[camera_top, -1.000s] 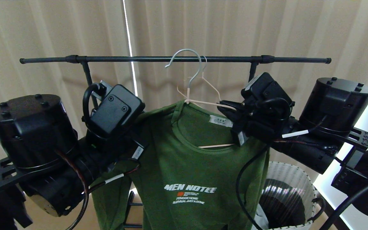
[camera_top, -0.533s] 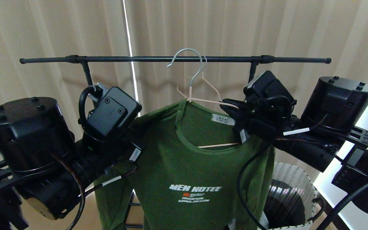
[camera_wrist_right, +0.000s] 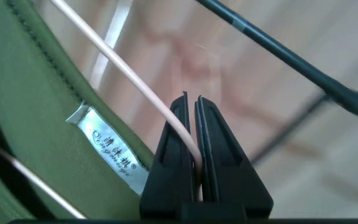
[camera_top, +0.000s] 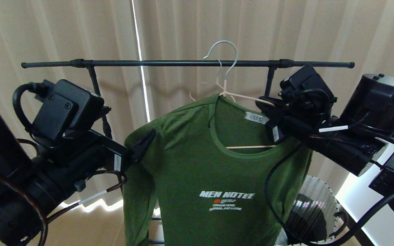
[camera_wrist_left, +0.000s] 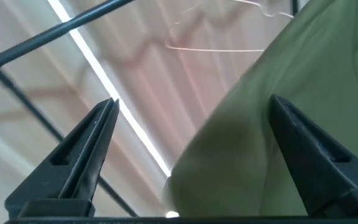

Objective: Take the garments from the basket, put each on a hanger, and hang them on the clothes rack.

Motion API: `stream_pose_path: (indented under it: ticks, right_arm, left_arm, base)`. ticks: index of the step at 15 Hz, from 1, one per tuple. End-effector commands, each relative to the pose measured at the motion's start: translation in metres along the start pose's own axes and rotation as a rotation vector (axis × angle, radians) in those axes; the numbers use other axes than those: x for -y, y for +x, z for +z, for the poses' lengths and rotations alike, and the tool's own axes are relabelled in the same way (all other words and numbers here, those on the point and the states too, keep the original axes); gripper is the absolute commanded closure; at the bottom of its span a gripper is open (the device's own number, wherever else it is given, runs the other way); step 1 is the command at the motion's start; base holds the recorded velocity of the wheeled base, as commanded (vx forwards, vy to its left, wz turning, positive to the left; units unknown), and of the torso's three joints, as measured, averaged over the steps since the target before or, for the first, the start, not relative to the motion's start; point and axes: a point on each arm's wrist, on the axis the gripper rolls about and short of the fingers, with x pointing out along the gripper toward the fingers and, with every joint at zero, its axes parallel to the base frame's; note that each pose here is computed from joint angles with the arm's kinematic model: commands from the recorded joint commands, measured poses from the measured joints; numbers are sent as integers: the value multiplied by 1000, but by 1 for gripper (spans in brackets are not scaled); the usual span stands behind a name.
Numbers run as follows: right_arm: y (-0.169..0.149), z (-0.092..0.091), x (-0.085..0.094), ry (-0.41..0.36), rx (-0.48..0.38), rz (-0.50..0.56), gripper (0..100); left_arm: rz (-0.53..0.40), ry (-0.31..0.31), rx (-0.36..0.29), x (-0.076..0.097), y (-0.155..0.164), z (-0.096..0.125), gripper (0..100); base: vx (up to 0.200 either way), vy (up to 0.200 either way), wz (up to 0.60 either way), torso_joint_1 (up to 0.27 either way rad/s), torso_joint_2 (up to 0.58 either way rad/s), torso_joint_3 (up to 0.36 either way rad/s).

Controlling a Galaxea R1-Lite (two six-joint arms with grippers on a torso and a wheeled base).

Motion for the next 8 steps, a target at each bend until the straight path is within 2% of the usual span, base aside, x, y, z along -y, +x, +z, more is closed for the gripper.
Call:
stream_pose_path:
  ticks: [1, 4, 6, 8]
  right_arm:
    - [-5, 3, 11, 7, 9, -39, 100]
    - [-20, 8, 18, 17, 25, -58, 100]
    - [-28, 12, 20, 27, 37, -61, 100]
    - [-40, 13, 22, 40, 50, -56, 100]
  left_arm:
    - [28, 2, -18, -9, -7, -8, 0]
    - [43, 20, -122, -14, -6, -36, 0]
    - [-47, -1, -138, -10, -10, -48, 0]
    - [-67, -1, -147, -8, -7, -50, 0]
  base:
    - [0, 0, 0, 0, 0, 0]
    - [0, 0, 0, 0, 0, 0]
    - [0, 0, 0, 0, 0, 0]
    - [0, 0, 0, 0, 0, 0]
